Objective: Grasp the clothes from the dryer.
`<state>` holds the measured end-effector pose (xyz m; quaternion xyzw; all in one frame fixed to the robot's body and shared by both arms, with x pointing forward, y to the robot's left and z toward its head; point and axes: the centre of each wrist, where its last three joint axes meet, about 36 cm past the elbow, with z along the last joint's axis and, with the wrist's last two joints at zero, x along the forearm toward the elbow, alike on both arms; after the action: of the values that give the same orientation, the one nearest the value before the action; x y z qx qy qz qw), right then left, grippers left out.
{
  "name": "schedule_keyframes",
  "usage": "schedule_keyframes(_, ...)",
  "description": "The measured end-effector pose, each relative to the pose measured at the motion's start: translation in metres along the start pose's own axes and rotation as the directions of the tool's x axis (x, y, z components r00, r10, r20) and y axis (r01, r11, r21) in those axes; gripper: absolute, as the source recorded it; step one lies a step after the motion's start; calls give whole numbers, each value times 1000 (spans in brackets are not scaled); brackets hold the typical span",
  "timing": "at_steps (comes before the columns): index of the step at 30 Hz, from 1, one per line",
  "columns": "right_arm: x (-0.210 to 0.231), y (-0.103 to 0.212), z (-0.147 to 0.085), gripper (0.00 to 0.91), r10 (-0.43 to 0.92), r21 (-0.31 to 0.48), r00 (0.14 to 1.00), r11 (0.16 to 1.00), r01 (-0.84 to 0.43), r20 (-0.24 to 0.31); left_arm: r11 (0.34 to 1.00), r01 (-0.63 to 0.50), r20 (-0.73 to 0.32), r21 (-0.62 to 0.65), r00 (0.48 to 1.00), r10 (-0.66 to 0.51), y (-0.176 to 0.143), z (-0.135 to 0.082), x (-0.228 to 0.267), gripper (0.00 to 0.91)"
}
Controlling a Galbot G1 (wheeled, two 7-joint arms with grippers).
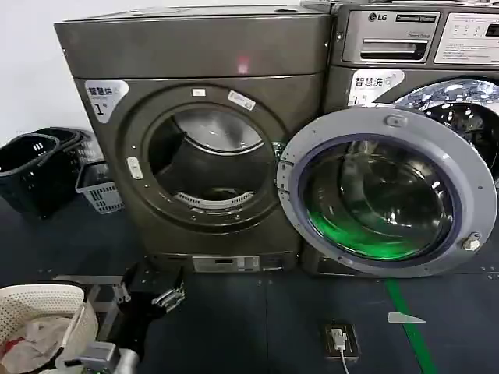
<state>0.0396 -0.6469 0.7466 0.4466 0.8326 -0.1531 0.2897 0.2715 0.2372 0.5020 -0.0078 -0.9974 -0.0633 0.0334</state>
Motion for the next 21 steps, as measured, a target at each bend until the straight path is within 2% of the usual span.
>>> schedule_keyframes(21,2,2,1,907,-33,-23,997,999,34,70,1000,-23,44,-17,999,24,-4,3,-3,907)
